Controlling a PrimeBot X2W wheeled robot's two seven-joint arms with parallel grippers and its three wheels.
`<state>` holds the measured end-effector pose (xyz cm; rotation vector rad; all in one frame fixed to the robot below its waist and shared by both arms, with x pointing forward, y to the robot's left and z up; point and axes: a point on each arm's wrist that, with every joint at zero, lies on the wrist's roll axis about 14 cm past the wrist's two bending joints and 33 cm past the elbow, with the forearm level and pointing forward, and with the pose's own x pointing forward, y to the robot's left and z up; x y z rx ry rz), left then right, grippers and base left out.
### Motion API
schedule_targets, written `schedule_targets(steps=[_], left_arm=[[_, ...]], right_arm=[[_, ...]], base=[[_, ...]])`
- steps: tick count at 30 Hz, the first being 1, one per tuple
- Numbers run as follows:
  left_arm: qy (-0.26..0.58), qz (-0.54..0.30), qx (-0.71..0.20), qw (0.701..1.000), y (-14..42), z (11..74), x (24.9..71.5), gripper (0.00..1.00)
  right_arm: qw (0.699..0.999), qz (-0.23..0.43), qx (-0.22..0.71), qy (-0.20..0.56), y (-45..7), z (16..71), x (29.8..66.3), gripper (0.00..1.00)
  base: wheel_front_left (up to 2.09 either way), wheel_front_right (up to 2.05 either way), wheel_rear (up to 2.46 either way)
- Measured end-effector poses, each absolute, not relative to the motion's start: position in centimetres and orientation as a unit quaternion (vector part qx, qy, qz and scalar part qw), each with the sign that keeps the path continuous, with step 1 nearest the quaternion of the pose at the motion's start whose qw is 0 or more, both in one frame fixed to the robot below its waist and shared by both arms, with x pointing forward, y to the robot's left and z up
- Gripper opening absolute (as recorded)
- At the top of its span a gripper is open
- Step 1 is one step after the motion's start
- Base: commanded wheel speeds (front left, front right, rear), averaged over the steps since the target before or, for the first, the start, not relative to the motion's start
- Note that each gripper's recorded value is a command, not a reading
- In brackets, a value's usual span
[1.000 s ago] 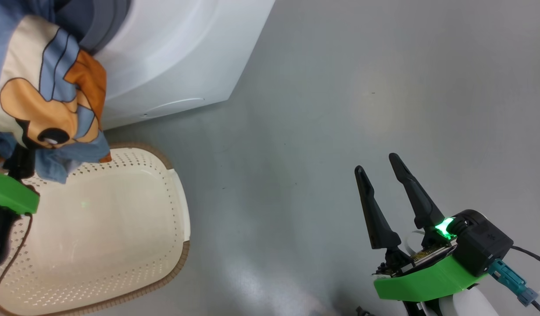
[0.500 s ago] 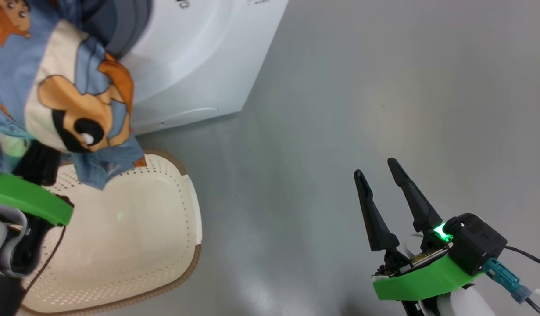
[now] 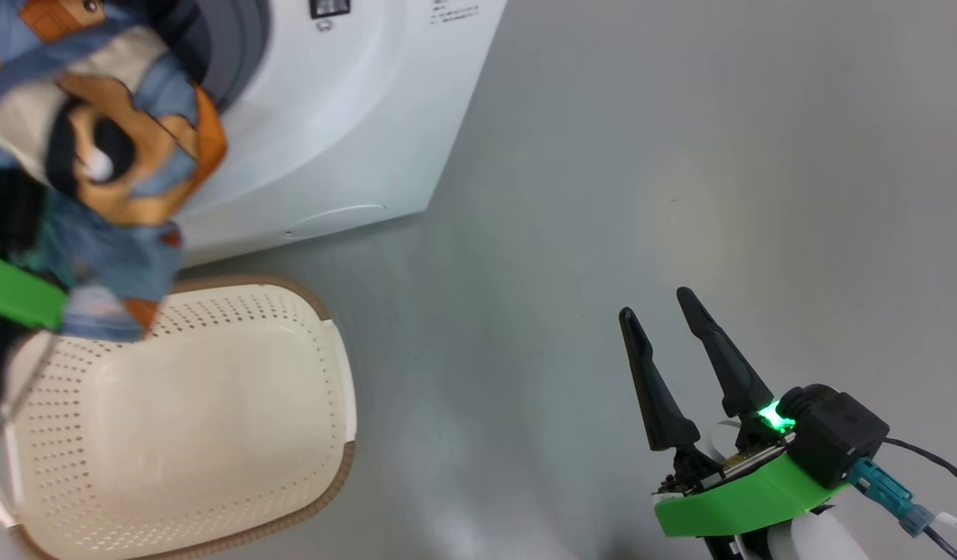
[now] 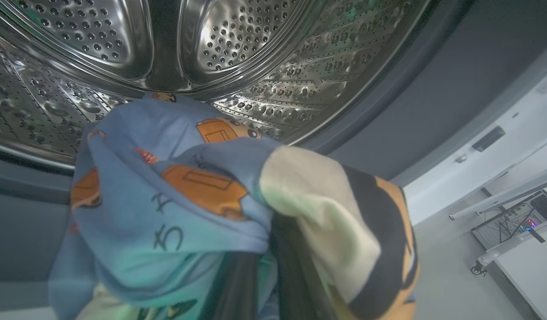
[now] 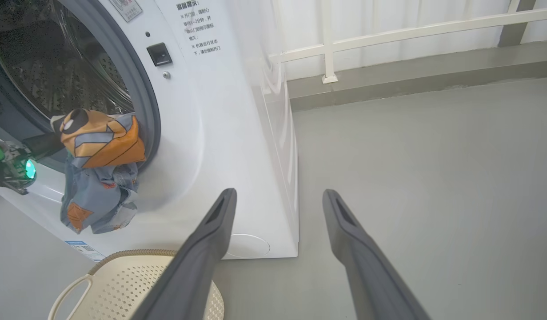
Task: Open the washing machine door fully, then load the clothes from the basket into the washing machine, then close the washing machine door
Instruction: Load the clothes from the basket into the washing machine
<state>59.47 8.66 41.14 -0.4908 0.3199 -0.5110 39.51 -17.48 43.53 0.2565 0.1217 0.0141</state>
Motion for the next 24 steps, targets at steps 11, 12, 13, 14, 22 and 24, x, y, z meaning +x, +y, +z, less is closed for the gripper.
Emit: schedule_targets(steps=[11, 12, 13, 14, 22, 24], left_arm=[[0.152, -0.245, -0.193, 0.938, 8.2, 41.7, 66.9, 0.00], [0.150, -0.247, -0.191, 0.938, 7.8, 41.7, 67.5, 0.00], [0.145, -0.248, -0.192, 0.938, 7.4, 41.9, 68.0, 0.00], [0.139, -0.249, -0.192, 0.939, 6.9, 42.1, 68.5, 0.00], [-0.027, -0.222, -0.242, 0.944, 7.3, 48.9, 73.9, 0.00], [-0.044, -0.214, -0.252, 0.943, 7.7, 49.2, 74.3, 0.00]], right_arm=[[0.986, -0.024, 0.139, 0.088, -18.4, 42.3, 37.9, 1.00], [0.986, -0.029, 0.138, 0.090, -18.6, 42.2, 37.7, 1.00], [0.985, -0.032, 0.139, 0.093, -18.6, 42.1, 37.5, 1.00], [0.985, -0.034, 0.139, 0.095, -18.7, 42.0, 37.3, 1.00], [0.984, -0.049, 0.130, 0.108, -19.3, 41.4, 37.0, 1.00], [0.983, -0.054, 0.130, 0.116, -19.4, 41.0, 36.7, 1.00]], base=[[0.00, 0.00, 0.00], [0.00, 0.00, 0.00], [0.00, 0.00, 0.00], [0.00, 0.00, 0.00], [0.00, 0.00, 0.00], [0.00, 0.00, 0.00]])
